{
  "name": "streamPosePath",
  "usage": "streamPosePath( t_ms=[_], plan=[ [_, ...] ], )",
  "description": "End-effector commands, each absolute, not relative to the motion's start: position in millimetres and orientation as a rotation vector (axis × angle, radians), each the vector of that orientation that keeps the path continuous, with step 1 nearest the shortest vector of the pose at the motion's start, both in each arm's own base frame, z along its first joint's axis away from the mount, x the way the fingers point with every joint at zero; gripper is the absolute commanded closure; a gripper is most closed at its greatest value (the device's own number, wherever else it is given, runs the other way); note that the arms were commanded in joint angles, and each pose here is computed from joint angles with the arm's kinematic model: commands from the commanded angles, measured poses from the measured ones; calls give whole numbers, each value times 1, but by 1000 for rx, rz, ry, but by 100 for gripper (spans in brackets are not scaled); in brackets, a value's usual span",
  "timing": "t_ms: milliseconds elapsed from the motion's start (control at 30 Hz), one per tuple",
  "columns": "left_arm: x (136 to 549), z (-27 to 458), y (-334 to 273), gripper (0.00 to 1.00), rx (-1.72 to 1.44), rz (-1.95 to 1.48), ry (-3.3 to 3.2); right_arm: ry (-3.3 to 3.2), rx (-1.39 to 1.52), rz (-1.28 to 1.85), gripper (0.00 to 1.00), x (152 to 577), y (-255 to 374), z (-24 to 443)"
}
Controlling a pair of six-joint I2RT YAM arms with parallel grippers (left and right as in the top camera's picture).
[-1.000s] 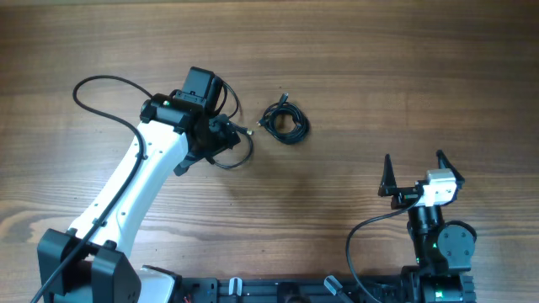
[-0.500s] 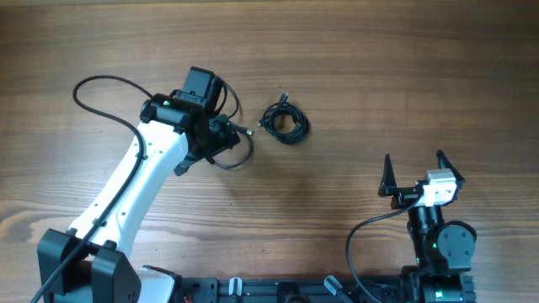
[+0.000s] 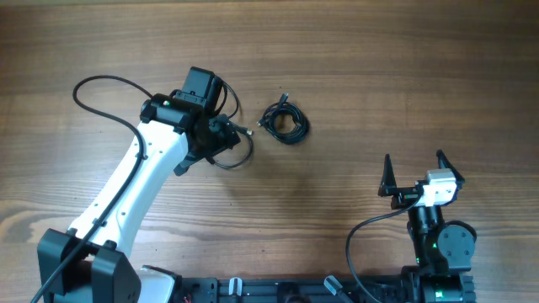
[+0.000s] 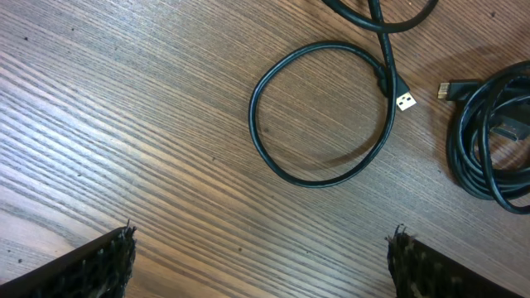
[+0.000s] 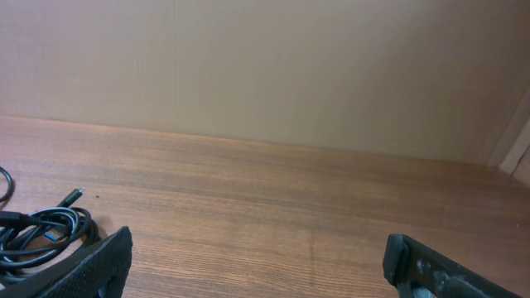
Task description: Untangle cables
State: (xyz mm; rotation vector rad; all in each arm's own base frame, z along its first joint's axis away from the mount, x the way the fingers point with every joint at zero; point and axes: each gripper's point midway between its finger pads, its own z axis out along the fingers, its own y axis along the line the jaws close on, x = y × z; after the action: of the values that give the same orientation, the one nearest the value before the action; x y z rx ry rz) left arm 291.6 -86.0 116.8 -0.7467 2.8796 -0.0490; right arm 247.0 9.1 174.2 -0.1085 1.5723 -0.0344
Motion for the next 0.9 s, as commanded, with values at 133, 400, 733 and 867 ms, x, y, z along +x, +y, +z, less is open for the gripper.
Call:
streamPosePath(
  t_ms=[133,400,733,867],
  plan=[
    [291,112,-82,0,-742,-19,2887,1565,-102,-22,0,247,10,175],
    [291,112,-82,0,-741,-21,2885,1565,-102,-22,0,247,10,175],
    [290,112,-98,0,-738,-145,2916,1565,-102,-22,0,247,10,175],
    [291,112,-98,0,-738,-146,2915,1565,-102,-22,0,247,10,175]
  ],
)
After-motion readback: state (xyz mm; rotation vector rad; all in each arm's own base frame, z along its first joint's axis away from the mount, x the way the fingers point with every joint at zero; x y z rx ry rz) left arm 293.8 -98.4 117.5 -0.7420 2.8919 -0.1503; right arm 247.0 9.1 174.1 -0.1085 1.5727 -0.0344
